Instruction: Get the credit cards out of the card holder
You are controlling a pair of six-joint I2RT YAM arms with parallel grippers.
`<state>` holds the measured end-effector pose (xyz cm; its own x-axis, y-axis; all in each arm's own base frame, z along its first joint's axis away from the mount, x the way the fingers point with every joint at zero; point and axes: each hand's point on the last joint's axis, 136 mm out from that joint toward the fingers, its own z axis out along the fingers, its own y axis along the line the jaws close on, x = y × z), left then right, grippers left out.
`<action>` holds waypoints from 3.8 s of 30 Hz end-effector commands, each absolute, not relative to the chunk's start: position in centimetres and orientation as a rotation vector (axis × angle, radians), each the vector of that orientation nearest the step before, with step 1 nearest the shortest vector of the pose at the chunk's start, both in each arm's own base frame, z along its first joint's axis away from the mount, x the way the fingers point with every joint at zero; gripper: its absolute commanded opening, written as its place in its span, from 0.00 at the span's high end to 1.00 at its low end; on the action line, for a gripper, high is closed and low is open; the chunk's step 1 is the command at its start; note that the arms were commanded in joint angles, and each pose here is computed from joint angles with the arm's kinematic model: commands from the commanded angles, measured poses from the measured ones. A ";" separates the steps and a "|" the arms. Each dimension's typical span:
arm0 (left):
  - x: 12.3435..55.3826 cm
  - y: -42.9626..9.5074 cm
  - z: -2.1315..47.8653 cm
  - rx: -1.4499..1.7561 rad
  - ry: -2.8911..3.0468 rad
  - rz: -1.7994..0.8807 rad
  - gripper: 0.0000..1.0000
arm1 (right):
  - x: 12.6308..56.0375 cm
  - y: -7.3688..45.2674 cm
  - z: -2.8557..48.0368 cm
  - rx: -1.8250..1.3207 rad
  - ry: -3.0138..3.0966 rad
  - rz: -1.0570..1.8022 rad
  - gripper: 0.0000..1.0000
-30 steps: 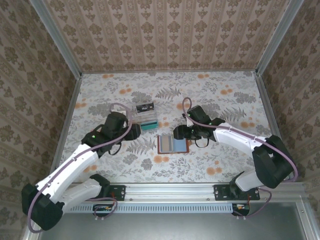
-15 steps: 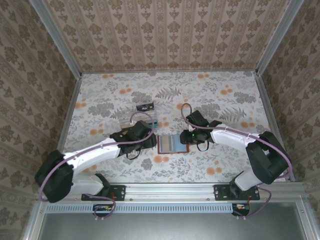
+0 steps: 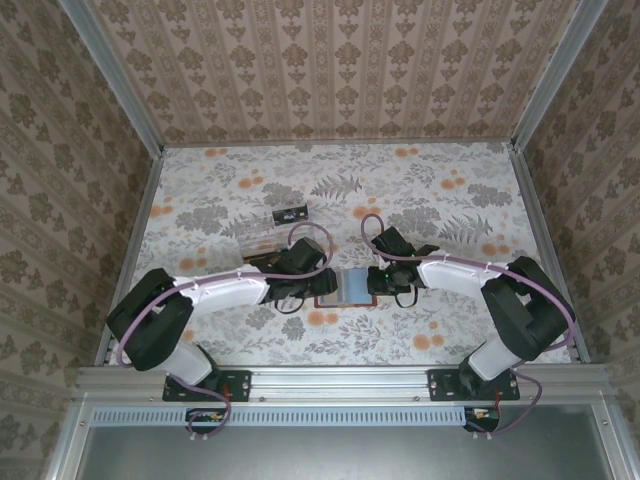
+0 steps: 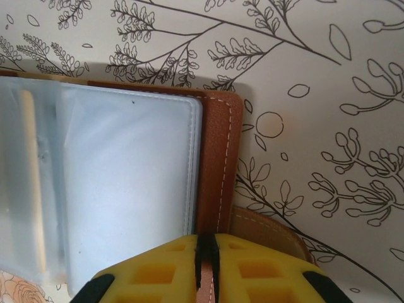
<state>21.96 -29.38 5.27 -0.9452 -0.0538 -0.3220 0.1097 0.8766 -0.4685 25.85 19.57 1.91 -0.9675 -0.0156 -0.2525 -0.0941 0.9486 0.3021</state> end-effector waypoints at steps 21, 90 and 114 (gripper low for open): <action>22.0 -30.4 5.7 0.085 2.734 -0.706 0.52 | 25.0 19.3 0.3 -0.084 2.919 0.421 0.84; 21.7 -38.7 7.4 0.258 2.670 -1.114 0.48 | 26.5 17.1 4.8 0.058 2.743 0.446 0.83; 21.9 -35.9 7.7 0.228 2.700 -0.994 0.51 | 27.1 18.4 8.5 0.078 2.641 0.631 0.81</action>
